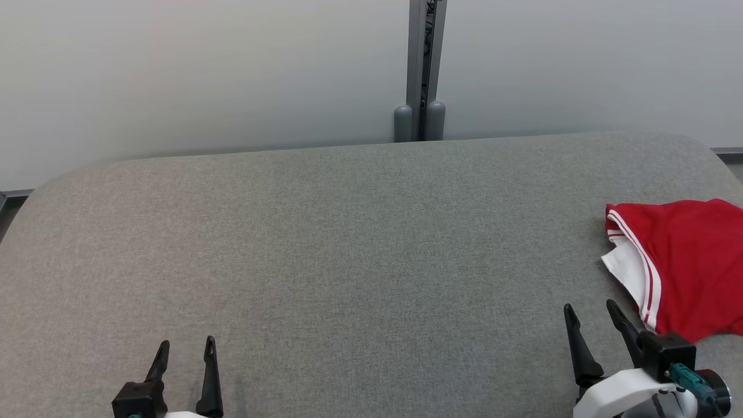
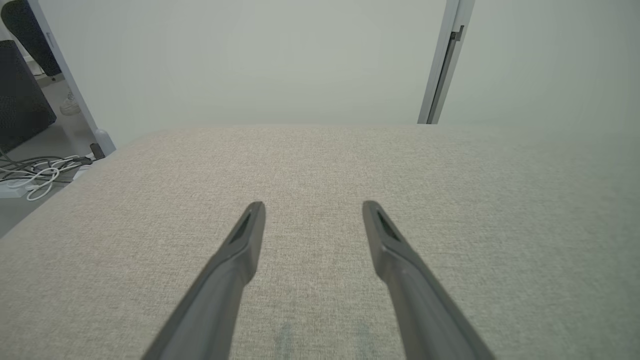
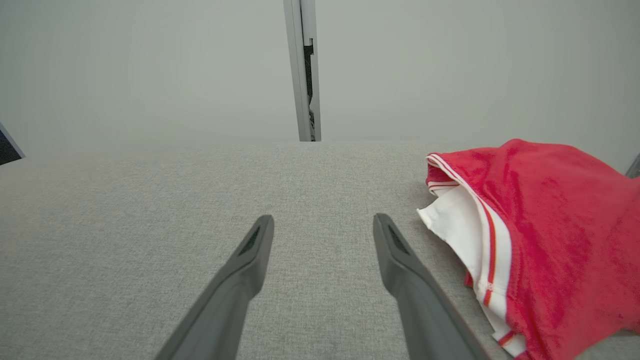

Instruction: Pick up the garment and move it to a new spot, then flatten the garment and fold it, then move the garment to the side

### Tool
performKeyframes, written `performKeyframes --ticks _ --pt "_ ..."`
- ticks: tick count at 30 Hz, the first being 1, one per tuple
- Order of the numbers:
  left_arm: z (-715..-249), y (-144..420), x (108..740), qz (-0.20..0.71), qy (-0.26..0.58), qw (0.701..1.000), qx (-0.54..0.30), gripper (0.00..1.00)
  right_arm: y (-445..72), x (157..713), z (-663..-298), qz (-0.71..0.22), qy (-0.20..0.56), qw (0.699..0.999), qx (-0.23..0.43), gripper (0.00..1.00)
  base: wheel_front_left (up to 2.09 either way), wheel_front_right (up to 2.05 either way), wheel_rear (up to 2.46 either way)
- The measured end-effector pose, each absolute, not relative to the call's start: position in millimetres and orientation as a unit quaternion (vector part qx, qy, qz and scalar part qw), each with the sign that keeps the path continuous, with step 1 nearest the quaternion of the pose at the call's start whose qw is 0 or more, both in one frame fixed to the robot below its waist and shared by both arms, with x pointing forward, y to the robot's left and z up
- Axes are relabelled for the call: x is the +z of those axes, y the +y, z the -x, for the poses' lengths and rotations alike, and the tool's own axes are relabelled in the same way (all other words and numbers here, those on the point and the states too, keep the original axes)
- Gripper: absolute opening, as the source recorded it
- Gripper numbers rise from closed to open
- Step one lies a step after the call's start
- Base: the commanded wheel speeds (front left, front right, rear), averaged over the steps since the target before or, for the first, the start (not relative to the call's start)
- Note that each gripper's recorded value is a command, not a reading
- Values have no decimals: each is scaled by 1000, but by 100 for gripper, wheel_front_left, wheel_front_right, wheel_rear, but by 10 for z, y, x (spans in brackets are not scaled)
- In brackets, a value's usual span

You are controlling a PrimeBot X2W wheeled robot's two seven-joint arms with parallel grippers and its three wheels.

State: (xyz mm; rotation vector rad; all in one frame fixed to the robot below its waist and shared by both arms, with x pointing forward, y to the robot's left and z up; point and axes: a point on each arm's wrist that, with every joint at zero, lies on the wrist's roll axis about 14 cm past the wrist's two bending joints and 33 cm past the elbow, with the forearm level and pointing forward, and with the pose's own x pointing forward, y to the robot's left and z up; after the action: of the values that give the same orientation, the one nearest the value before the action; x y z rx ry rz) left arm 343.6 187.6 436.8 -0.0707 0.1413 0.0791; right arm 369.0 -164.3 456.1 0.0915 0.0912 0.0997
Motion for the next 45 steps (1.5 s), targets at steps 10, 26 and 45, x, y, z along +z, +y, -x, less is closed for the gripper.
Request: performKeyframes --ticks 10,26,45 --pt "-3469 1801 4279 36 86 995 30 100 -1719 4502 -3682 -41 54 997 39 100 0 0 0" --pt "-3469 1799 4225 38 95 994 31 100 -1717 4442 -3681 -50 64 996 37 100 0 0 0" --pt "-3444 1849 4223 39 95 994 41 100 -1637 4415 -3725 -49 69 995 49 100 0 0 0"
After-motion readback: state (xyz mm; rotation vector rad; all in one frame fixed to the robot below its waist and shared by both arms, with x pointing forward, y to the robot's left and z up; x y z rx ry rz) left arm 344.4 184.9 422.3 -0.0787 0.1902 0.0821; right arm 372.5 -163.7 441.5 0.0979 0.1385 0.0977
